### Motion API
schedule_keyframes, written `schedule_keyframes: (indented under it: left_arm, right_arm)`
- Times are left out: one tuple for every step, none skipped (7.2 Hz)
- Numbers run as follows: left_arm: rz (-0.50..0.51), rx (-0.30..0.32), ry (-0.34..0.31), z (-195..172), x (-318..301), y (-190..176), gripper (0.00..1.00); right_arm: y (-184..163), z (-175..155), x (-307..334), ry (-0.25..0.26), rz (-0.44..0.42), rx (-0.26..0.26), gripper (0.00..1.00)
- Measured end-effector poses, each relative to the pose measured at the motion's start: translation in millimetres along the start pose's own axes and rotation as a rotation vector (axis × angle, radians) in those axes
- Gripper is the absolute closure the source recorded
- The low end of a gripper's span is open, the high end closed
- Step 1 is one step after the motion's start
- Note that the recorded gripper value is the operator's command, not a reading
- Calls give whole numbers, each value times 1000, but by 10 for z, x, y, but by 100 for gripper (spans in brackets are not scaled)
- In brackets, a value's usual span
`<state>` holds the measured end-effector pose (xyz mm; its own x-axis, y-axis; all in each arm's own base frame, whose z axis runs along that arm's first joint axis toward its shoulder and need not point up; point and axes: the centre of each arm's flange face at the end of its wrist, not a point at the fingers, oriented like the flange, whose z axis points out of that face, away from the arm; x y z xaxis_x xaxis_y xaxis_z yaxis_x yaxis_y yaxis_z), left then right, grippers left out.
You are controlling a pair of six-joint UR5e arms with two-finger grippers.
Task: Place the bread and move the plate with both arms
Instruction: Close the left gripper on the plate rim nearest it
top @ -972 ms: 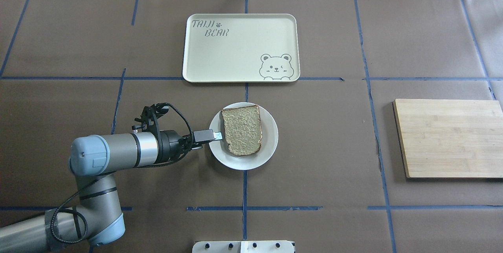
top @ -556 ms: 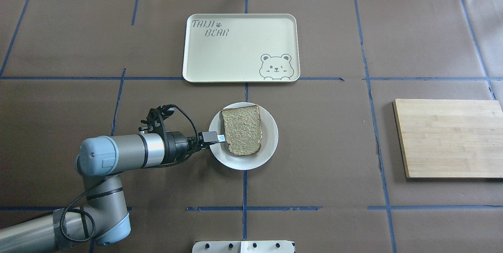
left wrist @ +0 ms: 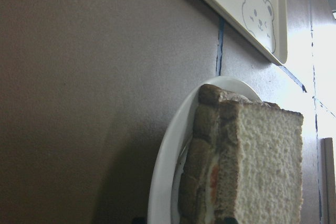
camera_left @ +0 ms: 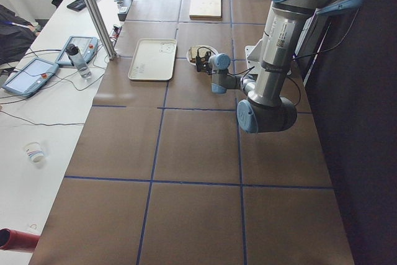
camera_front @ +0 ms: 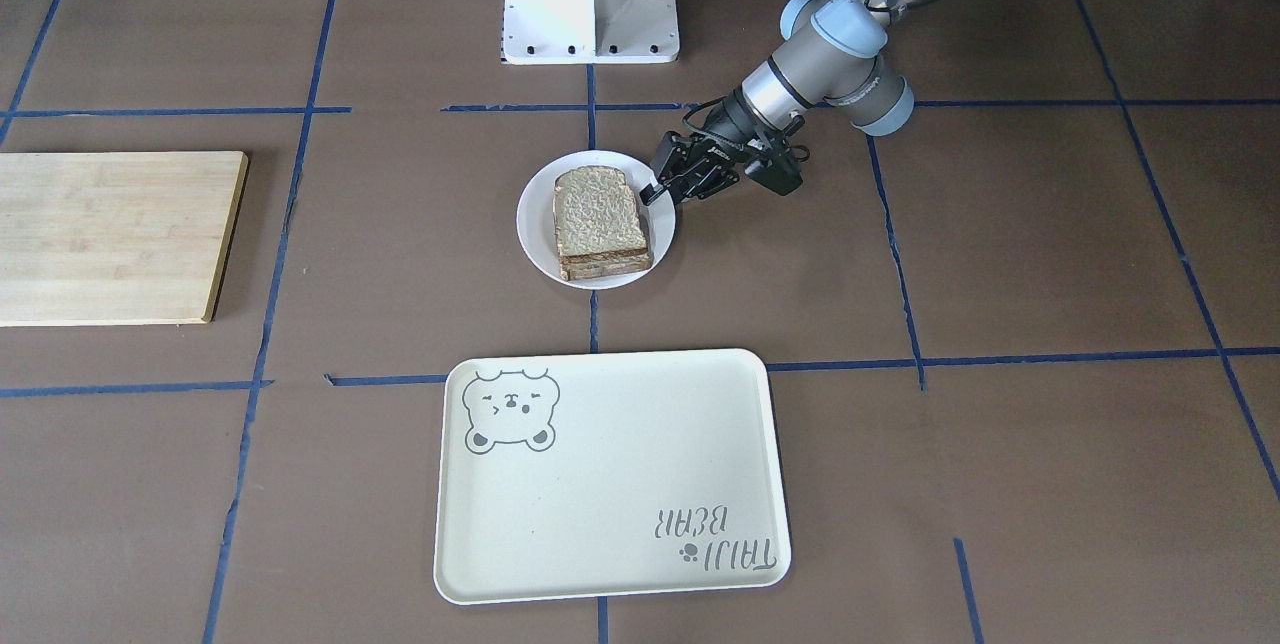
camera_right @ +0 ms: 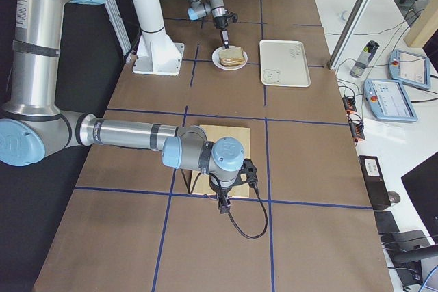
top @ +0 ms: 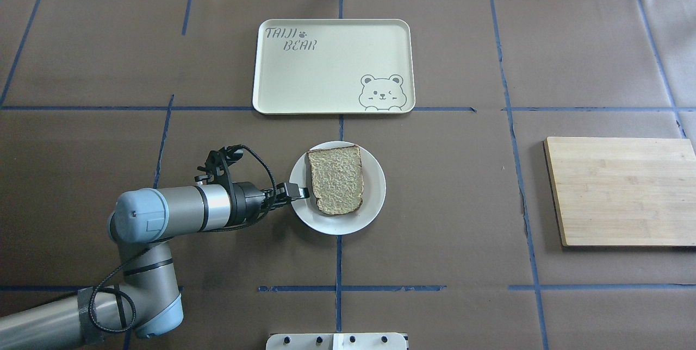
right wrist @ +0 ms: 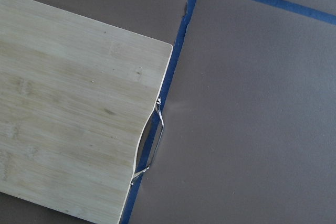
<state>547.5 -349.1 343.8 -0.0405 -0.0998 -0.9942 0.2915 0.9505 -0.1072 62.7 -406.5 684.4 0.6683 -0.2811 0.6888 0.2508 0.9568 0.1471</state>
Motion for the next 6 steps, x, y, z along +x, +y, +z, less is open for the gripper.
schedule_keyframes:
  left_arm:
    - [0,0,-1,5,-5,4,67]
    - [0,-1,-1,8,-4,8,69]
    - [0,-1,1,12,6,12,76]
    - [0,-2,4,16,24,15,90]
    - [0,-2,8,14,46,17,93]
    - [0,-2,15,4,72,15,95]
  right_arm:
    - [2,4,4,0,1,-1,0]
    - [4,8,7,0,2,-2,0]
    - [6,13,11,-1,2,-3,0]
    - [8,16,14,-1,3,-3,0]
    - [8,17,15,-1,3,-3,0]
    - [9,18,16,-1,4,-3,0]
